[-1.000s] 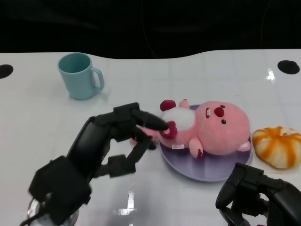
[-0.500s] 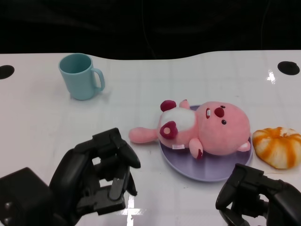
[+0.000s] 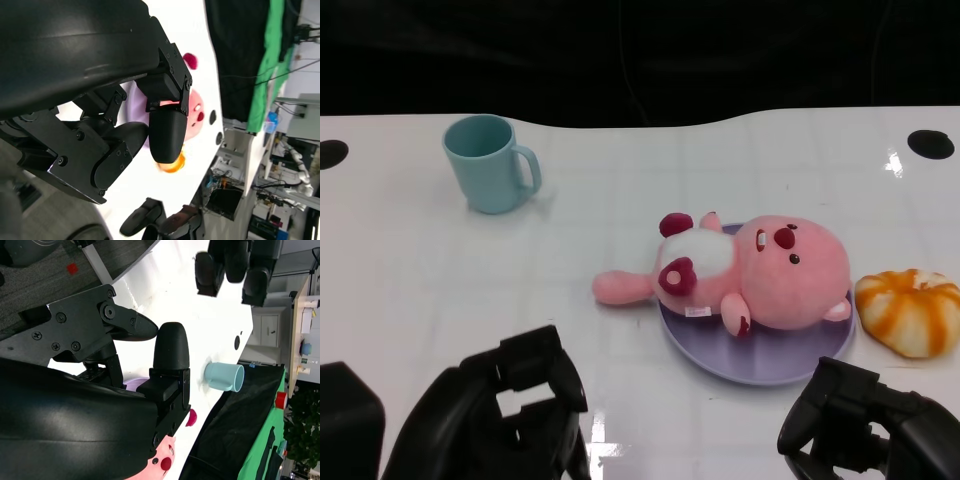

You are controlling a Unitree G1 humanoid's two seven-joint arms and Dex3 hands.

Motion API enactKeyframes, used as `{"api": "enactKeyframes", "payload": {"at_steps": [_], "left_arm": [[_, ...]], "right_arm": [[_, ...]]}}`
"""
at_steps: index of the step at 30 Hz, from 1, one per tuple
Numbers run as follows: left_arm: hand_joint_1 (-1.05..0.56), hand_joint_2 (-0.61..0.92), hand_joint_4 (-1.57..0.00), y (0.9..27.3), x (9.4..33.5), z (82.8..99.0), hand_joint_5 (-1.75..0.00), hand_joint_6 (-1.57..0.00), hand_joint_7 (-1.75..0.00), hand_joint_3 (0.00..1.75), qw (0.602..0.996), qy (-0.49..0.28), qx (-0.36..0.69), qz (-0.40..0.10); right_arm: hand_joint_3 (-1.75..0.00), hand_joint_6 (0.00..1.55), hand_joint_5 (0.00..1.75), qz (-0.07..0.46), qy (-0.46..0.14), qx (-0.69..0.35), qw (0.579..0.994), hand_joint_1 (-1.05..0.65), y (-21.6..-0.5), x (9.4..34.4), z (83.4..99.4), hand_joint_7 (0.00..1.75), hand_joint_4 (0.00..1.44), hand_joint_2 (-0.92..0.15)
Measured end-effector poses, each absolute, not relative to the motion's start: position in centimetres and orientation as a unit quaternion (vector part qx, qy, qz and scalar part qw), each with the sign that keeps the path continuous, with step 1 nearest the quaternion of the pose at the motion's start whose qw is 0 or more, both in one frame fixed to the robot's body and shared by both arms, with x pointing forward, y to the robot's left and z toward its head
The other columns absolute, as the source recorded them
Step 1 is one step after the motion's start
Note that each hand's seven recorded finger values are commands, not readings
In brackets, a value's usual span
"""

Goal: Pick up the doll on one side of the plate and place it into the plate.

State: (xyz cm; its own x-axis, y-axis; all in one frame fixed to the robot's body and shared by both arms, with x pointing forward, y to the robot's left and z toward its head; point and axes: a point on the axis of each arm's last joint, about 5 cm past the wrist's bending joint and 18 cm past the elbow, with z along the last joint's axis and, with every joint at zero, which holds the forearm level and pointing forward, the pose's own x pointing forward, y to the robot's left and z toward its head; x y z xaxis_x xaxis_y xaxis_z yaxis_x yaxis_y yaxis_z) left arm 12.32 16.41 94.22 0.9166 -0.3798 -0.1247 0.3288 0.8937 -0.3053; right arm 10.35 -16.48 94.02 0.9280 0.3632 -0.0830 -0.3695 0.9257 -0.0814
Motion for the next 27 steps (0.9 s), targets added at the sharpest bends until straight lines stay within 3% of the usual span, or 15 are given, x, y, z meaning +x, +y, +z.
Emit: {"api": "enactKeyframes", "payload": {"at_steps": [6,16,27], "left_arm": [[-0.1,0.41,-0.87,16.4,11.9,93.9,-1.75,-0.76,-1.66,1.45,0.963,0.114,-0.163,-0.18],[-0.08,0.39,-0.88,17.1,12.9,91.9,-1.75,-0.76,-1.67,1.47,0.957,0.128,-0.179,-0.187],[-0.11,0.38,-0.88,17.0,13.1,91.9,-1.75,-0.75,-1.69,1.47,0.957,0.125,-0.179,-0.189]], "right_arm": [[-0.76,0.49,1.75,0.186,0.03,-0.047,0.981,-0.23,-16.6,10.3,94.2,1.55,0.61,-0.74],[-0.74,0.5,1.75,0.181,0.025,-0.053,0.982,-0.22,-16.9,10.6,94.3,1.55,0.61,-0.75],[-0.74,0.49,1.75,0.181,0.034,-0.053,0.981,-0.23,-17.1,11.0,93.9,1.55,0.6,-0.75]]}}
